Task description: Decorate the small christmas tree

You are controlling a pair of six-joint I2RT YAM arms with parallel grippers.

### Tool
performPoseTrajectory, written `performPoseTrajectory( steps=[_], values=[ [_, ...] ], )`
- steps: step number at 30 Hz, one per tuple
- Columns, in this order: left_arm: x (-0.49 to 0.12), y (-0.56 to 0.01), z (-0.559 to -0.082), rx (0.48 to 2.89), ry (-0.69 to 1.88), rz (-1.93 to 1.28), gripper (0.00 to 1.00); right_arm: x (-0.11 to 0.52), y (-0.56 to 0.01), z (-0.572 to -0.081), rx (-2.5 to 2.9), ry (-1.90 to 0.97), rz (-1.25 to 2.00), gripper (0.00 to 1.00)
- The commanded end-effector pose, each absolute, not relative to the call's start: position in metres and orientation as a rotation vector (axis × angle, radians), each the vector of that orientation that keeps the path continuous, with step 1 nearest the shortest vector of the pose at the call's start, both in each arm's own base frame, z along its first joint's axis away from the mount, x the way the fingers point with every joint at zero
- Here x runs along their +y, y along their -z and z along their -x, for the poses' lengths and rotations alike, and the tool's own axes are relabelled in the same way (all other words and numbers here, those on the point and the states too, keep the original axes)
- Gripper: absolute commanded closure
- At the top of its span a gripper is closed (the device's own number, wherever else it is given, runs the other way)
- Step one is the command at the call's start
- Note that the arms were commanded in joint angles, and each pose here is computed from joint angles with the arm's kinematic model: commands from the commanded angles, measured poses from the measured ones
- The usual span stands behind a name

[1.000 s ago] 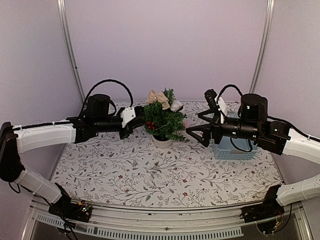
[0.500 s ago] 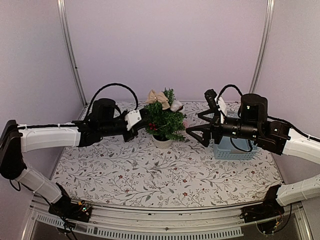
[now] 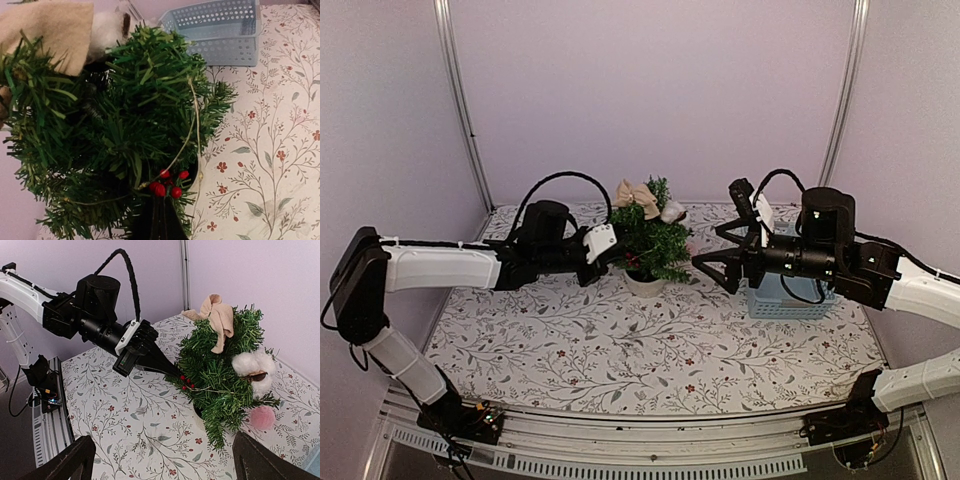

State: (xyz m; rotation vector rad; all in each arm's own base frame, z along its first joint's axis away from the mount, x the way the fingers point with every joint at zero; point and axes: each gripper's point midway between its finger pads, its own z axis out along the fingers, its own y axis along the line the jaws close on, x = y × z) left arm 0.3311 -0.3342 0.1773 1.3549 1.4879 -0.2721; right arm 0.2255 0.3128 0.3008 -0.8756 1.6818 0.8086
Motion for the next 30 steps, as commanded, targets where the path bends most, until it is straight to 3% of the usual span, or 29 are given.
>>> performPoseTrajectory(
  steps=[1, 19, 24, 30],
  values=[
    [-0.346, -0.189, -0.335, 1.456, 0.28, -1.332, 1.0, 0.309, -0.299, -0.227, 1.685, -0.795, 0.871, 0.01],
    [-0.353, -0.173, -0.337, 1.493, 0.287, -1.377, 1.0, 0.308, -0.3, -0.227, 1.686, -0.793, 0.867, 0.01],
    [-0.349, -0.183, -0.336, 1.488, 0.277, -1.364, 0.88, 0.308, -0.3, -0.227, 1.686, -0.794, 0.868, 0.01],
    [-0.343, -0.19, -0.331, 1.484, 0.26, -1.361, 0.83, 0.311, -0.302, -0.227, 1.679, -0.805, 0.873, 0.01]
  ],
)
